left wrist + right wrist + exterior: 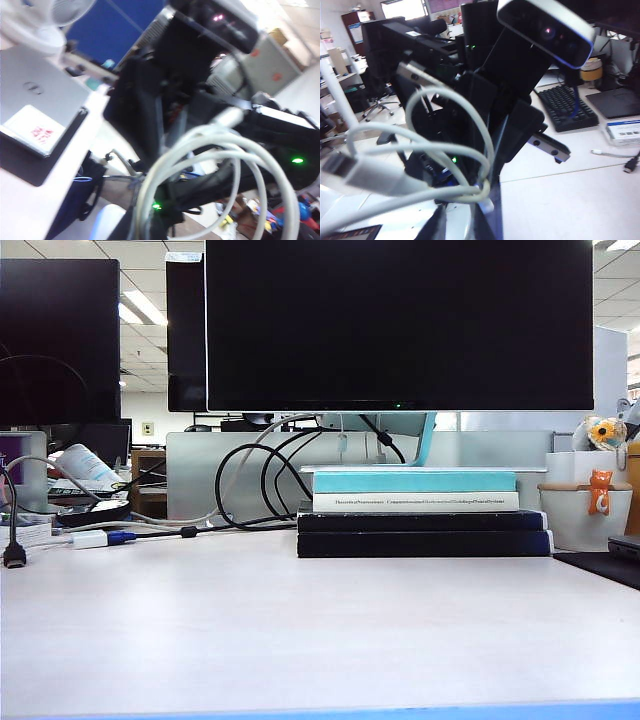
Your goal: Unfold the white charging cable into a straight cable.
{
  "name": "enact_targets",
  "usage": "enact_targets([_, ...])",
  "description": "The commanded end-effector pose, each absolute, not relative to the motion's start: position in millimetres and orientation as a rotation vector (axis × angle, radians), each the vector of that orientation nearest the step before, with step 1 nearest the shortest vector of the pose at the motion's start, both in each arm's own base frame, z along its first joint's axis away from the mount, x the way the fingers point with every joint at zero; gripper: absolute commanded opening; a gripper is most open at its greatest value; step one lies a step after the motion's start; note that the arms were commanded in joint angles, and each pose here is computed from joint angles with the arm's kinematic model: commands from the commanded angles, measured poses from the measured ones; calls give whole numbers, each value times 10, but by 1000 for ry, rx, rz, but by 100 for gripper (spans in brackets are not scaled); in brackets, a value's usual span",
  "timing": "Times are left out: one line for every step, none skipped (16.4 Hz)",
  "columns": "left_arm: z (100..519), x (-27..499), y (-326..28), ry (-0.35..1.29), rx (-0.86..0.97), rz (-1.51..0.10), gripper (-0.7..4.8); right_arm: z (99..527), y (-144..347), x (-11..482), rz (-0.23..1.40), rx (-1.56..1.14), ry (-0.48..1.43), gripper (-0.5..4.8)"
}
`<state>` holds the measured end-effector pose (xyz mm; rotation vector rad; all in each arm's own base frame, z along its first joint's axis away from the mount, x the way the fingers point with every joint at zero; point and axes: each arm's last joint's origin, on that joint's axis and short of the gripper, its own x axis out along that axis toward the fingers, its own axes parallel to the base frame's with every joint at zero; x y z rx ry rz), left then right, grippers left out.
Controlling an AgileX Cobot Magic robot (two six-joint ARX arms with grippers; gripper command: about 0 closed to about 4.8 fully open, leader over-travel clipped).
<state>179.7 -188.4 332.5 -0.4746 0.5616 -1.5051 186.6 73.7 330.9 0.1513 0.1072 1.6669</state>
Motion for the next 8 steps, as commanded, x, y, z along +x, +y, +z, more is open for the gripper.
enact_targets([3334,1798,-1887,540,-460,-1501,-6,3339,736,1864,1642,145,80,76])
enact_targets([3334,1799,-1887,537,-458,-1499,-6,3342,736,1867,1630,147,74,76])
enact_targets([3337,1803,-1887,529,-460,-1489,-6,3350,736,1869,1620,143,61,76])
enact_targets([3337,1802,-1888,528,-460,-1489,-6,3358,736,1868,1616,138,50,76])
enact_targets([3337,1794,-1896,528,-457,-1493,-6,3360,736,1871,1603,142,46,76])
enact_targets([3335,1761,-1939,526,-450,-1512,-6,3363,736,1871,1599,139,39,14])
enact_targets([3336,1759,-1945,522,-450,-1511,-6,3371,736,1872,1591,135,26,8])
enact_targets([3325,1758,-1967,525,-449,-1514,-6,3374,742,1869,1592,134,23,6])
